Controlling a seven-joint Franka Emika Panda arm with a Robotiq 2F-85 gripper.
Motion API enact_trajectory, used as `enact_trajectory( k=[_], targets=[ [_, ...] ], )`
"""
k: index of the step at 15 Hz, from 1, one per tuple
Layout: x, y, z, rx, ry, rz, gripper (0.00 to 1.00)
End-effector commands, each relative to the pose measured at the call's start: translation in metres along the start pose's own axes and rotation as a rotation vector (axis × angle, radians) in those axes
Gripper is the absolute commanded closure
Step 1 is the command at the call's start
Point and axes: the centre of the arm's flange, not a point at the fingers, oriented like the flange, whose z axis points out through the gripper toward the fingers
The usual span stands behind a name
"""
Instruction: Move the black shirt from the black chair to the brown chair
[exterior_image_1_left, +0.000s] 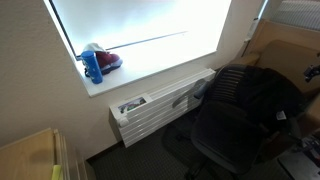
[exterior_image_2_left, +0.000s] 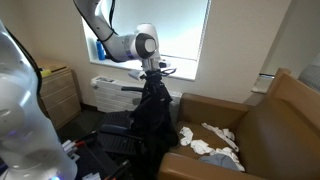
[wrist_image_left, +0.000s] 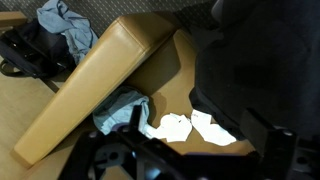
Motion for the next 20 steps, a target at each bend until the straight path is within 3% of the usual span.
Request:
enact_trajectory(
  k=[1,4,6,7,8,11,16,17,18,19,20],
  targets=[
    [0.0,0.007,-0.004,0.104,-0.041,-0.153,0.0],
    [0.009,-0.006,0.021,0.172,-0.088,-0.293,0.0],
    [0.012,-0.01,0.041,0.148,-0.142,-0.369,0.0],
    [0.013,-0.01,0.046,0.109,-0.154,-0.353,0.0],
    [-0.002,-0.008,0.03,0.142,-0.115,-0.329,0.0],
    [0.003,-0.007,0.043,0.122,-0.136,-0.326,0.0],
    [0.002,-0.046,0.049,0.305,-0.214,-0.55,0.0],
    [0.0,-0.056,0.052,0.322,-0.237,-0.597,0.0],
    [0.001,-0.067,0.06,0.272,-0.247,-0.565,0.0],
    [-0.009,-0.052,0.047,0.293,-0.205,-0.549,0.0],
    [-0.01,-0.058,0.05,0.286,-0.214,-0.556,0.0]
  ],
)
